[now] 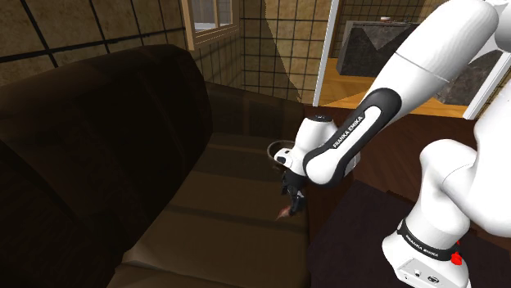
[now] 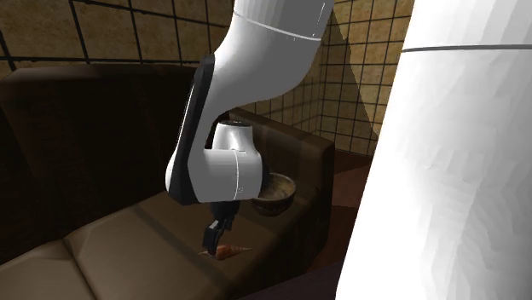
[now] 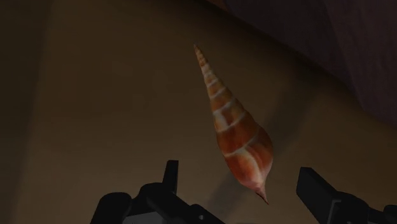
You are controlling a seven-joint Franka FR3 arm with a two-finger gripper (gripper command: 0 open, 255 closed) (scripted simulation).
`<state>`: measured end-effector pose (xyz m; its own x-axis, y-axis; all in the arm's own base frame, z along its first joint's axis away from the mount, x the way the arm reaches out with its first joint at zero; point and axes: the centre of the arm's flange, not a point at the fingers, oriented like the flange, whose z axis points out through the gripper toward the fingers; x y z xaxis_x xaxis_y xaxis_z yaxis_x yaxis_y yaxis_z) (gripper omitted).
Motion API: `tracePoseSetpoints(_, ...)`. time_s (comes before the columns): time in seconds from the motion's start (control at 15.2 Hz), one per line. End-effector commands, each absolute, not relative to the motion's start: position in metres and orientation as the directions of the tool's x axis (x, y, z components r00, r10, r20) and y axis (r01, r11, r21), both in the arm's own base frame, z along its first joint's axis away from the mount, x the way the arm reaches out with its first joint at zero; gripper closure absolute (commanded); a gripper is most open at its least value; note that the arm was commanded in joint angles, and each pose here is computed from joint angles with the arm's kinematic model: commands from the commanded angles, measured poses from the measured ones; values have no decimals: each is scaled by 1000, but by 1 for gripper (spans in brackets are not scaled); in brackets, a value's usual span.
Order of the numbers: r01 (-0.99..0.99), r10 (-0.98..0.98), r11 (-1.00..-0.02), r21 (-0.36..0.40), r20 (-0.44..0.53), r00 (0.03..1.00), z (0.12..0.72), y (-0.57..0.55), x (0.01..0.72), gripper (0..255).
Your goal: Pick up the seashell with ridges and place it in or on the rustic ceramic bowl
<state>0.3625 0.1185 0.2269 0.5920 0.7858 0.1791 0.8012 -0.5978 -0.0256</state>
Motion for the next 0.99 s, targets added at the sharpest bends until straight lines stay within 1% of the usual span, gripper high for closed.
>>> tracePoseSetpoints(0.0,801,785,-599,-25,179,593,212,121,362,0)
tracePoseSetpoints(0.53,801,785,-599,-25,179,593,212,121,362,0)
tracePoseSetpoints(0.59,801,785,-599,-25,179,593,212,121,362,255)
tracePoseSetpoints(0.92,801,785,-599,-25,179,593,212,121,362,255)
